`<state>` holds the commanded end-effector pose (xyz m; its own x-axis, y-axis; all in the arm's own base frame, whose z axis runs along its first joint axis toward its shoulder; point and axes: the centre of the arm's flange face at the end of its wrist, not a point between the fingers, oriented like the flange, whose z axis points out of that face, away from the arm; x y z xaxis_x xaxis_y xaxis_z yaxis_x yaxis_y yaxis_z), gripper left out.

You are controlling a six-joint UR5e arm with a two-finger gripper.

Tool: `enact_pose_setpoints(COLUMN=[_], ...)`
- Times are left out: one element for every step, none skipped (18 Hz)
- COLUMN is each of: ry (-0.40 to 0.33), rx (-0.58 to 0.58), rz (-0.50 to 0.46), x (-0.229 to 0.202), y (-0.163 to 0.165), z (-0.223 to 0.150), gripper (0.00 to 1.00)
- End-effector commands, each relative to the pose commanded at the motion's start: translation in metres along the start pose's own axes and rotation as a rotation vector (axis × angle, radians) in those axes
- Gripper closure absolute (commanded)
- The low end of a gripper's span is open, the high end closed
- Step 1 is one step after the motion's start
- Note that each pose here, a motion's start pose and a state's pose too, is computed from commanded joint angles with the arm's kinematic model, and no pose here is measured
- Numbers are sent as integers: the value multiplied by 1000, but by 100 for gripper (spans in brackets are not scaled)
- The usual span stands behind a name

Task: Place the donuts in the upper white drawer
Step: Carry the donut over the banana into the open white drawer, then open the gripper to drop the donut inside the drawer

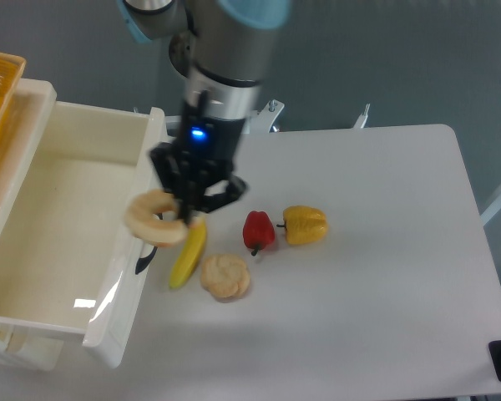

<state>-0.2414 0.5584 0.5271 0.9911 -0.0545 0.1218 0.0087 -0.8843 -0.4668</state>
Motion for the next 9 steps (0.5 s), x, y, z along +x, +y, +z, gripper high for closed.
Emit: enact_pose_setpoints(ry=[14, 24, 38, 48, 53, 58, 63, 71, 74], rx=[-8, -15, -26, -33, -38, -45, -50, -56, -57], rz=[10, 17, 30, 41, 45, 49, 53, 53, 45], x=[10, 17, 24, 30, 33, 35, 36, 39, 40], y=[1, 1, 1, 2, 3, 2, 3, 4, 4], z=[7, 13, 22, 29, 34, 37, 41, 43, 44], gripper=[97, 94, 92, 88, 81, 74, 62, 41, 0])
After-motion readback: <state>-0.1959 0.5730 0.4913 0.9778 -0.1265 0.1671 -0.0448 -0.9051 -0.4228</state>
